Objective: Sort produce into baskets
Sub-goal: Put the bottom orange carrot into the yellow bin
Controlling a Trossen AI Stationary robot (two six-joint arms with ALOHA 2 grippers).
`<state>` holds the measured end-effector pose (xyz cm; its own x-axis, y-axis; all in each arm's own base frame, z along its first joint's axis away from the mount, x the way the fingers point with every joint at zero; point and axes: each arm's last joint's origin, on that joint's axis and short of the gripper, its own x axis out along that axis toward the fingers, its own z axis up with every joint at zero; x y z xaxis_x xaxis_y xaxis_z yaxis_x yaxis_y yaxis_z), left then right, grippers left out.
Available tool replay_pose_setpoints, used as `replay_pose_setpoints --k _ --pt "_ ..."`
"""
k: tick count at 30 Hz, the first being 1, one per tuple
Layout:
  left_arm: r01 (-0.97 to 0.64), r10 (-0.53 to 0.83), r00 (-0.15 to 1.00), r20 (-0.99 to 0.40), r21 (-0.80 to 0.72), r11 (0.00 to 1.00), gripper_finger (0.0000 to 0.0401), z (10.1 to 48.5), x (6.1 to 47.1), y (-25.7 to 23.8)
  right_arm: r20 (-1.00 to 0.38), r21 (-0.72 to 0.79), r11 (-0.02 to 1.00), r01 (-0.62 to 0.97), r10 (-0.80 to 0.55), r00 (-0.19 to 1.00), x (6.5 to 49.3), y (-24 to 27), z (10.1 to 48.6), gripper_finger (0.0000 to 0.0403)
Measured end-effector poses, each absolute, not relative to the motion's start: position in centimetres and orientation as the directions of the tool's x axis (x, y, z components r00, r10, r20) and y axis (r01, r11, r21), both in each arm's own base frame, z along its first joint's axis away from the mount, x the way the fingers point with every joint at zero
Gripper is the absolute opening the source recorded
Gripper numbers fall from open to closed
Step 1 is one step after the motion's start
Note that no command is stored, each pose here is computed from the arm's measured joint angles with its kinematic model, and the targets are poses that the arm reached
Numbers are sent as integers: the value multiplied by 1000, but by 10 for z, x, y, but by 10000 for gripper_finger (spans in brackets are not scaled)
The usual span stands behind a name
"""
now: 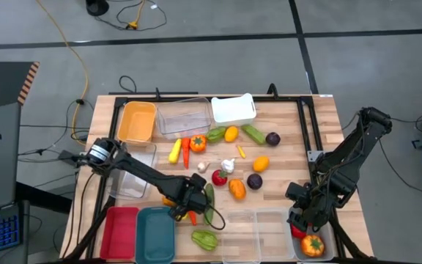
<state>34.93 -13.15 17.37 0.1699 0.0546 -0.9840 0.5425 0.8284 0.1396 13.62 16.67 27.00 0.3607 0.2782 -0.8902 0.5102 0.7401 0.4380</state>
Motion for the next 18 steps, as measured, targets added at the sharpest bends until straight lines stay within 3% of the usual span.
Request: replay_pose_setpoints --k 10,18 --pt "583 103 132 -986 161 797 314 155 353 -132 -888 442 738 509 281 364 137 167 270 361" --pt "583 123 129 -984 175 793 225 153 353 -131 -886 447 736 508 285 367 137 167 270 361"
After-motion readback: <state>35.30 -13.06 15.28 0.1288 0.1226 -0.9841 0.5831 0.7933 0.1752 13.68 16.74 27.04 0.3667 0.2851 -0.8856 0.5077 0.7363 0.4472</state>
